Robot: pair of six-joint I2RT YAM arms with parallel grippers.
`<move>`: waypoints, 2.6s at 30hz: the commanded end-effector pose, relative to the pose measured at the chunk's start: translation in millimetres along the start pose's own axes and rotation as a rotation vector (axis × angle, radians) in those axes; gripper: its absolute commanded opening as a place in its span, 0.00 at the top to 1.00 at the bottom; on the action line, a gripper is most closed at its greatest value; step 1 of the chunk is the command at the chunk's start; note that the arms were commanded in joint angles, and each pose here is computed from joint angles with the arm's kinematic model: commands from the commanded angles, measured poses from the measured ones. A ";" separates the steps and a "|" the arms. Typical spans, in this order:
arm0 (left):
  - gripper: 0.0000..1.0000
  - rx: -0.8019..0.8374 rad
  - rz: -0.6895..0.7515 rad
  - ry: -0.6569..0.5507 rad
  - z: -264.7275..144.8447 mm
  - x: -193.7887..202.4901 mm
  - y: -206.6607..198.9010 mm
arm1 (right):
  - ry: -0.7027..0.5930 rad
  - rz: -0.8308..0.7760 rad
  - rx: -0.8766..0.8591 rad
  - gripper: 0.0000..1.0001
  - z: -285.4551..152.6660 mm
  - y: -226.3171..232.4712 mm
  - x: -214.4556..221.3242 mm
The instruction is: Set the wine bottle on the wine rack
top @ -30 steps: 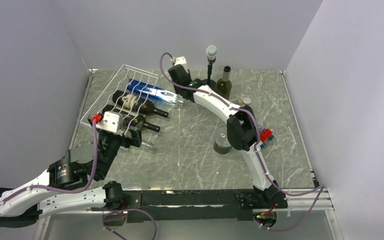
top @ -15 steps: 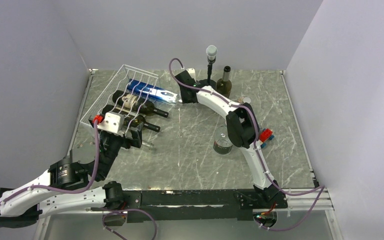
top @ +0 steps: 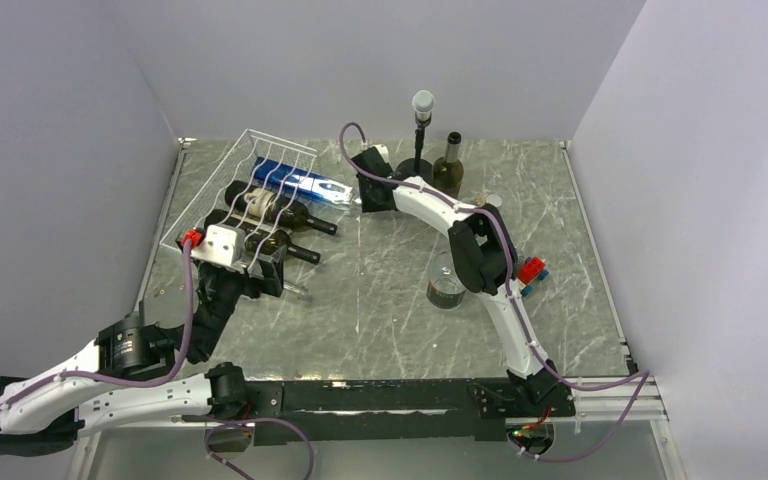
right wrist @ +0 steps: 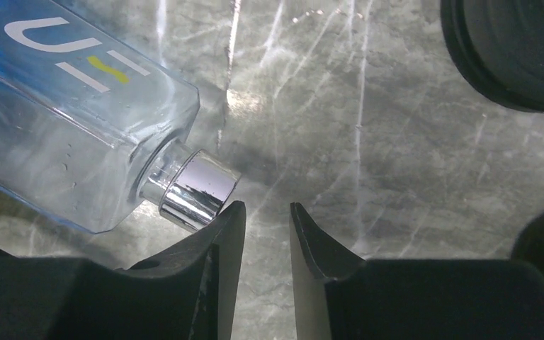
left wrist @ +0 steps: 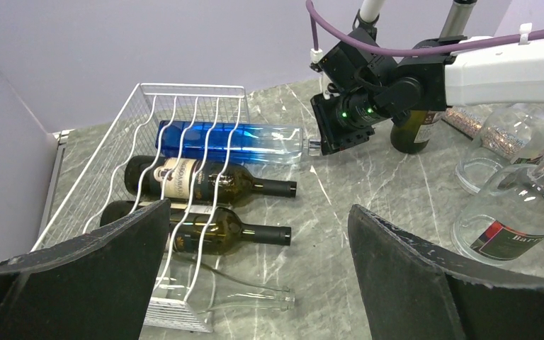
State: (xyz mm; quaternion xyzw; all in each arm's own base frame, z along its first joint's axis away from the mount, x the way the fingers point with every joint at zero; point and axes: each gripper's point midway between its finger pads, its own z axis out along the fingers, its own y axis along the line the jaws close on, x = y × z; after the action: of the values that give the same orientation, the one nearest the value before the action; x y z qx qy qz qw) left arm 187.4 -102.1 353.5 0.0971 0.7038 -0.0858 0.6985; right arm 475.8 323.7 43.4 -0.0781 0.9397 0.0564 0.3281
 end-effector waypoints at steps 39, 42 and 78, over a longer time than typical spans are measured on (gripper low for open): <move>0.01 0.154 -0.079 -0.021 -4.4 2.6 -25.9 | -0.350 -0.080 -0.123 0.15 -231.2 -16.3 -94.1; 0.01 0.182 -0.102 -0.023 -2.0 6.8 -36.9 | -0.397 -0.103 -0.110 0.05 -266.9 -33.9 -90.5; 0.01 0.310 -0.291 0.158 60.4 75.6 -126.5 | -0.142 -0.184 -0.204 0.05 -310.0 -101.3 61.6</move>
State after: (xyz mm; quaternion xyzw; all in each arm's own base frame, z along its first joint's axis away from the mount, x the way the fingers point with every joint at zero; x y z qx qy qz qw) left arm 208.0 -231.1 258.6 0.1230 0.7623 -0.2577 0.5808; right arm 265.8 158.2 266.5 -0.1731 0.8732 0.1078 0.4426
